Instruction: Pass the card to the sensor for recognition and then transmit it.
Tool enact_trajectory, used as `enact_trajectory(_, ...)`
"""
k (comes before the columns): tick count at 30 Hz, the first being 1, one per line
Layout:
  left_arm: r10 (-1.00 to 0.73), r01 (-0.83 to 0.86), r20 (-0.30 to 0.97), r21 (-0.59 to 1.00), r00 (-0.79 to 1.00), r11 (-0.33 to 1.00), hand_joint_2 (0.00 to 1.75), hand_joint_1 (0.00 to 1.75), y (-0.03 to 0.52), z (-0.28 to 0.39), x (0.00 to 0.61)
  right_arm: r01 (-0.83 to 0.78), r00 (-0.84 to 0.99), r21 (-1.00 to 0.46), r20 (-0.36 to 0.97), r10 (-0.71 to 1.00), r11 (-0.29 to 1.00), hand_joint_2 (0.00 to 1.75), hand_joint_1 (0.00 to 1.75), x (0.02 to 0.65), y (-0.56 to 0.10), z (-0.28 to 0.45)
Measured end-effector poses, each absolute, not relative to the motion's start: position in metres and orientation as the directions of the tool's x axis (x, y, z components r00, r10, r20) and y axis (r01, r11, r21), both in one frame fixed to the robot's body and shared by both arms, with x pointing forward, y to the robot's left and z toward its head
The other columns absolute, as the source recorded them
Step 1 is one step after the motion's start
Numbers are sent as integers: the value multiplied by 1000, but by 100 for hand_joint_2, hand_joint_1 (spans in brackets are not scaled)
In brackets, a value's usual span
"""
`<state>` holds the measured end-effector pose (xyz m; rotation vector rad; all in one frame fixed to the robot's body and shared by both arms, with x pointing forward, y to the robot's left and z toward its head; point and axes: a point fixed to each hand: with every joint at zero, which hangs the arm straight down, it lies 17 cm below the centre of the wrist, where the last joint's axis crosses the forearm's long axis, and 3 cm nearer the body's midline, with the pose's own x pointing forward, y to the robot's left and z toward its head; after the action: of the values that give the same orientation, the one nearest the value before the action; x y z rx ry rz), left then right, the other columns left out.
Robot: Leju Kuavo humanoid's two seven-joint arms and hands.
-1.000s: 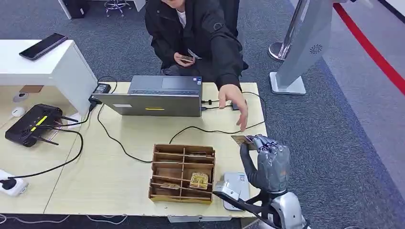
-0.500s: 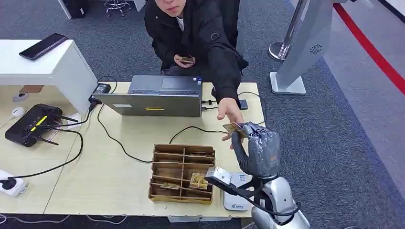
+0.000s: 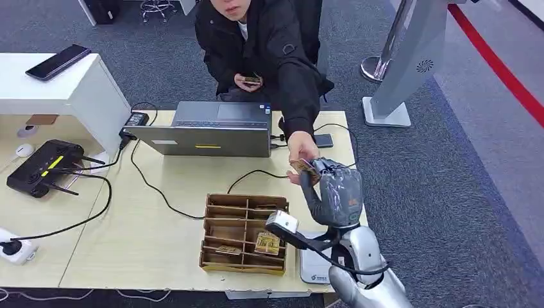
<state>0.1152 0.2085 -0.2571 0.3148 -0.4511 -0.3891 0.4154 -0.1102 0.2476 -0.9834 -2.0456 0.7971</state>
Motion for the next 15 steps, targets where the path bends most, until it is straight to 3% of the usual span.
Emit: enact_trajectory(15, -418, 281, 357, 375, 836, 883, 0, 0, 210, -257, 115, 375, -456, -776, 322, 830, 507, 175, 0, 414, -102, 244)
